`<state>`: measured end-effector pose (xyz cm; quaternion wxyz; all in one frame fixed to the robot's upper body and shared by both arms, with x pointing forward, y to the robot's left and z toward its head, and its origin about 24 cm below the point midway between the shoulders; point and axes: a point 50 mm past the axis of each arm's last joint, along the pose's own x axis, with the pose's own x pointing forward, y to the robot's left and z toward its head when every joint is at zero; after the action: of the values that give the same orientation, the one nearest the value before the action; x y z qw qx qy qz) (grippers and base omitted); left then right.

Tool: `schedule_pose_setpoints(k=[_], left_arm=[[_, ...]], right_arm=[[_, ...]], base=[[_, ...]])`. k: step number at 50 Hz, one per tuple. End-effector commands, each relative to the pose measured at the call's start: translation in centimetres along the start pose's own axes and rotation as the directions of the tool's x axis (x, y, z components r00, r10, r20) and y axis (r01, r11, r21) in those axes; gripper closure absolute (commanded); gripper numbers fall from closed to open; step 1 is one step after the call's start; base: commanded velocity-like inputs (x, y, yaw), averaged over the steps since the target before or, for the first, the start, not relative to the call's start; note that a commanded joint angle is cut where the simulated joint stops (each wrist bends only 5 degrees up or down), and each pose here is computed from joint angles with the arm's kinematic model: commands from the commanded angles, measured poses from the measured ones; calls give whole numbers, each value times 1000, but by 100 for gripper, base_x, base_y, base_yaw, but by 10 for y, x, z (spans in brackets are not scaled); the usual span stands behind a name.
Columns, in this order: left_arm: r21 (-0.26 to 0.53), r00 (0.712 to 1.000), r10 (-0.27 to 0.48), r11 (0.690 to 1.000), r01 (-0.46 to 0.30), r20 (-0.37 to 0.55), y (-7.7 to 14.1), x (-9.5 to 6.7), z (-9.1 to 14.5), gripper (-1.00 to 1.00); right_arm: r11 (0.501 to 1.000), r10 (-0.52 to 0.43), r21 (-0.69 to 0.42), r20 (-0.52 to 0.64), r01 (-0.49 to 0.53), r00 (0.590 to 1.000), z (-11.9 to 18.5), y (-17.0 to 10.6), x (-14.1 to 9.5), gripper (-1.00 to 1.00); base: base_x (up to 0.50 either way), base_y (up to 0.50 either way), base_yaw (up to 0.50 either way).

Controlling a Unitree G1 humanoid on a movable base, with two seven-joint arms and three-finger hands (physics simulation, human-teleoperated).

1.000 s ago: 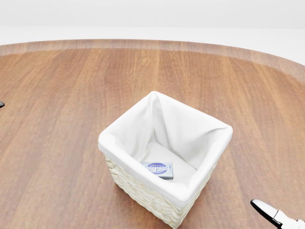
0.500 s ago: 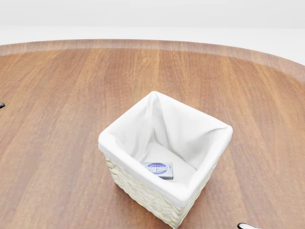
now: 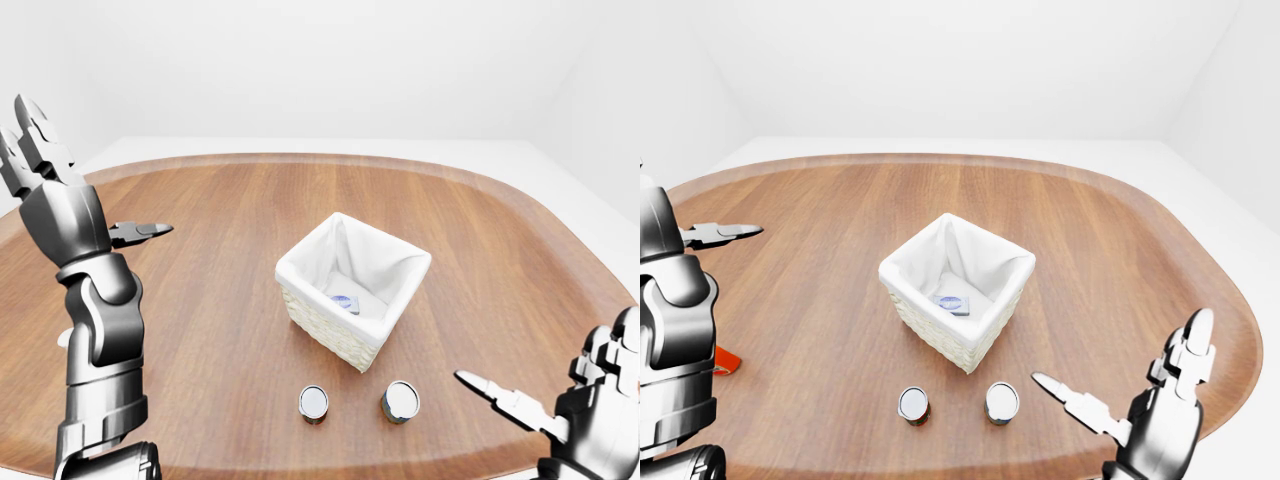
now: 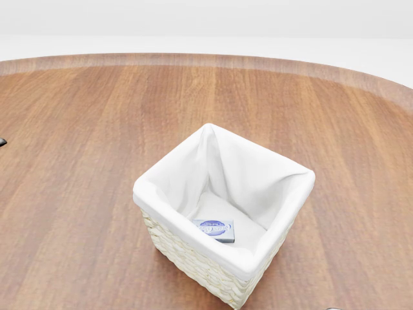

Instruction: Pick up the alphabet soup and the cream cheese box, and put them in the basket.

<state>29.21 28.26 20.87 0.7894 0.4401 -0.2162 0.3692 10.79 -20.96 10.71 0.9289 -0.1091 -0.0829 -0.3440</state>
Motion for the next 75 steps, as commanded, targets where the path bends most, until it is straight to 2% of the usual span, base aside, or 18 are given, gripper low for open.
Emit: schedule_pose_setpoints(k=[1, 17, 19, 21, 27, 40, 48, 54, 57, 58, 60, 64, 75], left_arm=[[0, 1000, 0, 1000, 0, 1, 0, 0, 0, -100], [-1, 1000, 0, 1000, 0, 2, 0, 0, 1, -100], [-3, 1000, 2, 1000, -2, 2, 1, 1, 1, -100], [-5, 1000, 2, 1000, -2, 2, 1, 1, 1, -100], [-3, 1000, 3, 1000, -3, -1, 0, 1, 0, -100], [-6, 1000, 1, 1000, -1, -2, 0, 1, 0, -100], [-10, 1000, -6, 1000, 6, -3, 0, 0, 0, -100], [-14, 1000, -10, 1000, 10, 2, 2, 0, 1, -100], [-13, 1000, -11, 1000, 11, 1, 2, 0, 1, -100], [-14, 1000, -11, 1000, 11, 2, 2, 1, 1, -100], [-14, 1000, -11, 1000, 11, -3, 1, 0, 0, -100], [-16, 1000, -12, 1000, 12, 7, 3, 1, 2, -100], [-17, 1000, -14, 1000, 14, 4, 2, 0, 2, -100]], right_arm=[[1000, 0, -4, 1, 0, 1000, 1, -1, 0, -100], [1000, 9, -3, -1, -9, 1000, 1, 0, 0, -100], [999, -20, -25, 3, 20, 1000, 0, -2, -2, -100], [1000, 23, 11, -29, -23, 999, -3, 1, -5, -100], [996, 83, -3, -81, -84, 993, -12, 7, -14, -100], [986, 149, -49, -141, -158, 979, -27, 15, -27, -100], [972, 204, -70, -211, -223, 956, -43, 19, -37, -100], [961, 254, -41, -256, -273, 933, -52, 23, -43, -100], [960, 235, -88, -269, -267, 934, -60, 23, -44, -100], [954, 220, -143, -262, -263, 940, -62, 22, -46, -100], [942, 257, -137, -288, -305, 923, -68, 24, -49, -100], [930, 269, -166, -305, -329, 914, -74, 26, -54, -100], [903, 290, -221, -320, -369, 902, -88, 33, -60, -100]], base=[[0, 0, 0], [0, 0, 0], [0, 0, 0], [0, 0, 0], [0, 0, 0], [0, 0, 0], [0, 0, 0], [0, 0, 0], [0, 0, 0], [0, 0, 0], [0, 0, 0], [0, 0, 0], [0, 0, 0]])
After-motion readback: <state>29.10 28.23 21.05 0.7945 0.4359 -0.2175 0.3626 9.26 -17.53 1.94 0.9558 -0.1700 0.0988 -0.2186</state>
